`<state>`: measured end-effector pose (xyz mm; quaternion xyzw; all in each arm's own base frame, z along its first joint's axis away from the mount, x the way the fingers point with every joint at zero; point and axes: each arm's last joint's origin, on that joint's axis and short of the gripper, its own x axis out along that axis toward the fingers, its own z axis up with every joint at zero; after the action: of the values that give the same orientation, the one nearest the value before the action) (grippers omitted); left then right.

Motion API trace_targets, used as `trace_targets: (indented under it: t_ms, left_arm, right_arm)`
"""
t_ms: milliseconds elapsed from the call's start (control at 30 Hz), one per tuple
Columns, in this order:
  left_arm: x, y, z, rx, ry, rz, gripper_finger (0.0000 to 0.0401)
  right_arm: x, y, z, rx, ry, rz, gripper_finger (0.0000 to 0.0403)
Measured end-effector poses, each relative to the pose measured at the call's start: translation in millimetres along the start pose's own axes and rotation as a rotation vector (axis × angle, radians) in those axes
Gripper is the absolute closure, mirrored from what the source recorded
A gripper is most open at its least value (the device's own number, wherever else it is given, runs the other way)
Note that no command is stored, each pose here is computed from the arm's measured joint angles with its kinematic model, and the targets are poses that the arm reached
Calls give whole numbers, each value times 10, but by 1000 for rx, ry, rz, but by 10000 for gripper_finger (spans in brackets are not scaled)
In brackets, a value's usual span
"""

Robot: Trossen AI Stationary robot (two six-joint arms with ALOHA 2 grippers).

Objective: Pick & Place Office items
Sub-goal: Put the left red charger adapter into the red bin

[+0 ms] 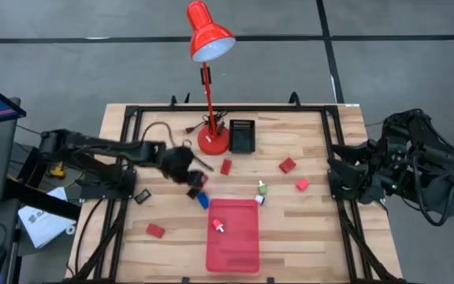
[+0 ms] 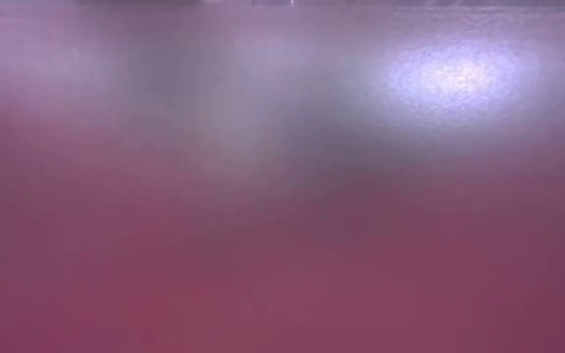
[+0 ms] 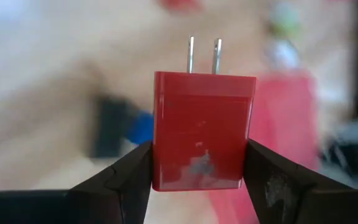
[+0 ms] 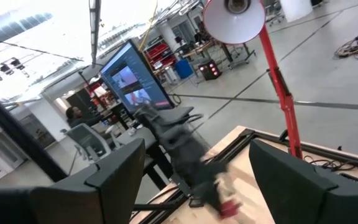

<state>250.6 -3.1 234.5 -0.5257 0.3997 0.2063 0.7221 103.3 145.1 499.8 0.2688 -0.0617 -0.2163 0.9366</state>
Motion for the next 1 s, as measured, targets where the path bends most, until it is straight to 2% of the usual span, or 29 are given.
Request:
trace_targets:
  t_ms: [133, 267, 433, 667, 800, 1000]
  left_arm:
    - [35, -256, -267, 21, -4, -158, 195]
    - [275, -465, -380, 53, -8, -265, 195]
    - [618, -674, -468, 247, 72, -255, 195]
    - [810, -710, -592, 512, 110, -216, 191]
    - [811, -725, -557, 610, 85, -237, 153]
    - [738, -734, -429, 636, 28, -242, 79]
  right_arm:
    - [60, -19, 13, -5, -19, -30, 121]
    - [92, -51, 50, 4, -31, -47, 121]
    - [120, -49, 65, 24, -40, -61, 121]
    - [118, -6, 42, 36, -37, -57, 121]
    - [121, 3, 30, 33, -22, -45, 121]
    - [107, 8, 28, 6, -5, -29, 121]
